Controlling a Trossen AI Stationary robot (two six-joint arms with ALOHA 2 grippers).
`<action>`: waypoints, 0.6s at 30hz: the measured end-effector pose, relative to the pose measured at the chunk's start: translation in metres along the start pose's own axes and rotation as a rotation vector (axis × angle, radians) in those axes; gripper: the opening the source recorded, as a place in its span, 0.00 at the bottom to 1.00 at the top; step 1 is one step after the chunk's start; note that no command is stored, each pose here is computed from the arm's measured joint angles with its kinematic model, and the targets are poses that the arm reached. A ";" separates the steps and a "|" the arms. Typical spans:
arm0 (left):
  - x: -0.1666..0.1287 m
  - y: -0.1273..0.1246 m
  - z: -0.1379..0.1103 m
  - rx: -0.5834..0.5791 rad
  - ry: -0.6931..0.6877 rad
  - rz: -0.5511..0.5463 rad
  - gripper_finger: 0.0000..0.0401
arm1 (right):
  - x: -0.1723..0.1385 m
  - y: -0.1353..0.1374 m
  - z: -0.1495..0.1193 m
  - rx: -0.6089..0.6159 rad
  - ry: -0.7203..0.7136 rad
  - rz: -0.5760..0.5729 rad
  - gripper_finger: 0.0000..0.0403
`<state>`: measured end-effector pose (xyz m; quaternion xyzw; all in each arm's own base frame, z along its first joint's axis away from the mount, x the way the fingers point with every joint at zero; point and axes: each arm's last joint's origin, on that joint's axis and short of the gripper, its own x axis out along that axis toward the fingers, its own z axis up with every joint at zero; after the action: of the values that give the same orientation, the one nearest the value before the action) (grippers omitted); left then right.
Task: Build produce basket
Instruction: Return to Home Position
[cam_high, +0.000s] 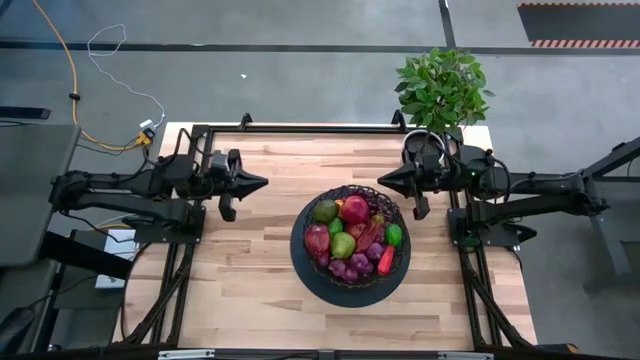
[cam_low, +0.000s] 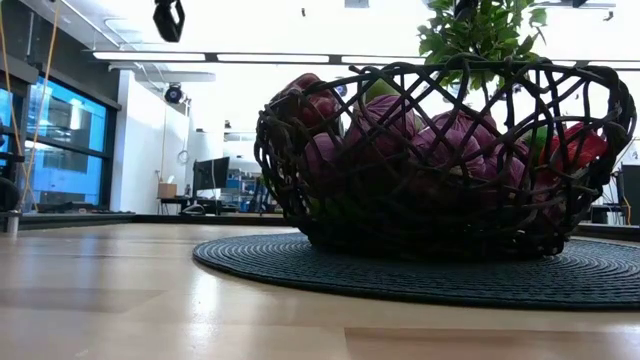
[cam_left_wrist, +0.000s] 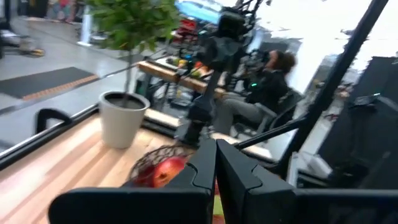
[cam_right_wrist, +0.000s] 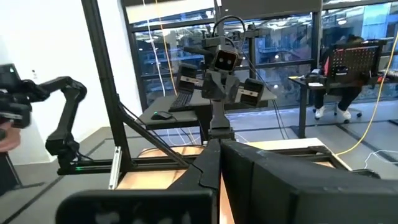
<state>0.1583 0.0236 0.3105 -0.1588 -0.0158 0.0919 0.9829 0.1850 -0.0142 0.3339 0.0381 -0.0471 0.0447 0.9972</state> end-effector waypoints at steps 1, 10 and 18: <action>-0.003 0.000 -0.001 0.005 0.007 0.018 0.00 | 0.000 0.000 0.000 0.008 0.000 0.000 0.00; -0.028 0.003 -0.037 -0.013 -0.036 0.021 0.00 | 0.000 0.000 0.000 0.044 0.003 0.000 0.00; -0.049 0.023 -0.082 -0.012 -0.133 -0.002 0.00 | 0.000 0.000 0.000 0.047 0.004 -0.001 0.00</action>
<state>0.1113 0.0102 0.2253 -0.1581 -0.0815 0.1014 0.9788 0.1850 -0.0143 0.3335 0.0616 -0.0442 0.0456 0.9961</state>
